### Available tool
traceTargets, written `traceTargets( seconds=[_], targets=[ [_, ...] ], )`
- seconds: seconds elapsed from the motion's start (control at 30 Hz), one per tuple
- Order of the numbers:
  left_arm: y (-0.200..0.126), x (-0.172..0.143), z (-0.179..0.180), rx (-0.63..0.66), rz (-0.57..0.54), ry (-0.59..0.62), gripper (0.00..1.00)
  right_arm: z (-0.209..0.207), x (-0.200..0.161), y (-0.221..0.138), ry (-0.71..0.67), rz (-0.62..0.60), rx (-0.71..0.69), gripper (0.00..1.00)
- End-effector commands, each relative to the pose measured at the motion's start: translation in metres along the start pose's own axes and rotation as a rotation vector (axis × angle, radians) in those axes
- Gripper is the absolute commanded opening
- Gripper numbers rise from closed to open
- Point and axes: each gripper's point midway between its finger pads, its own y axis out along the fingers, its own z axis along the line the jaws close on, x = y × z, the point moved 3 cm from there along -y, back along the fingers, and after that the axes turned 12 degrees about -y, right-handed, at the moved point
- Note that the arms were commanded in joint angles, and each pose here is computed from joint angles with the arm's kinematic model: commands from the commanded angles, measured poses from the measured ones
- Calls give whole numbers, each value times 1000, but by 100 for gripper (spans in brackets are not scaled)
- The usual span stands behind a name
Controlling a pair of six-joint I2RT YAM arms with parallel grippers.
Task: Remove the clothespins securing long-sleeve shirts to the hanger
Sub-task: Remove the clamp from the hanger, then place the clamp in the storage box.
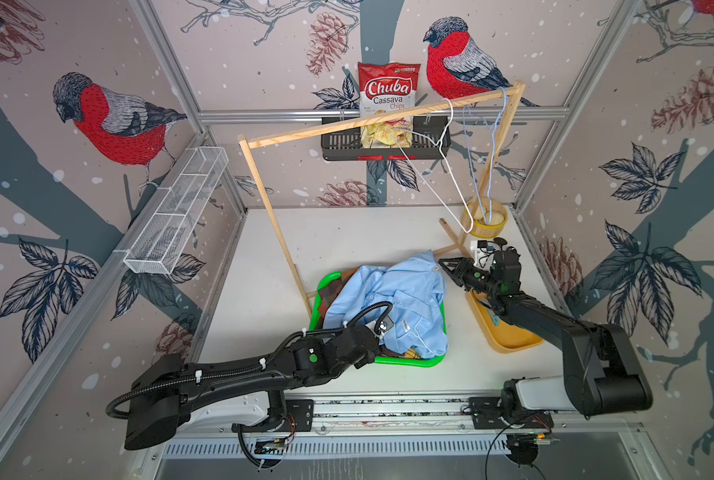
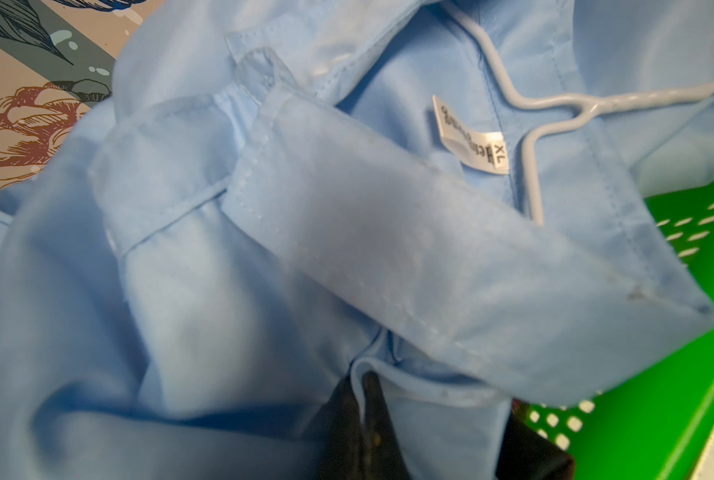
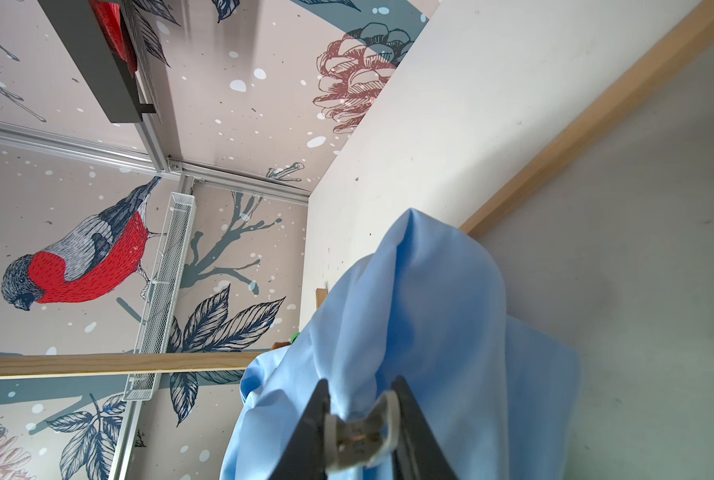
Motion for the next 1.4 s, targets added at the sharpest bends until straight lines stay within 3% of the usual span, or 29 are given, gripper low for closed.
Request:
traceTargets(
  seconds=[0.0,0.43,0.57,0.7,0.77,0.87,1.07,1.17,1.37],
  targets=[
    [0,4,-1,-5,-11,-23,0,1,4,-3,-12,-14,-11,22],
    [-2,6,-1,-14,-21,-26,1,-13,19,-20,-7,-62,-173,14],
    [-3,7,-1,-13,-23,-29,3,-28,31,-50,30,-144,-277,13],
    [-4,10,-1,-22,-28,-31,9,-50,32,-93,50,-208,-465,13],
    [-6,12,-2,-29,-33,-33,16,-60,27,-113,76,-237,-526,16],
    [-9,19,-3,-41,-41,-29,33,-72,14,-135,86,-256,-601,19],
    [-16,28,-8,-88,-66,-48,58,-103,-14,-155,127,-251,-685,21],
    [-20,30,-9,-110,-73,-57,69,-109,-15,-157,125,-235,-699,31],
    [-32,31,-16,-195,-90,-60,88,-106,-9,-156,101,-222,-705,84]
  ],
)
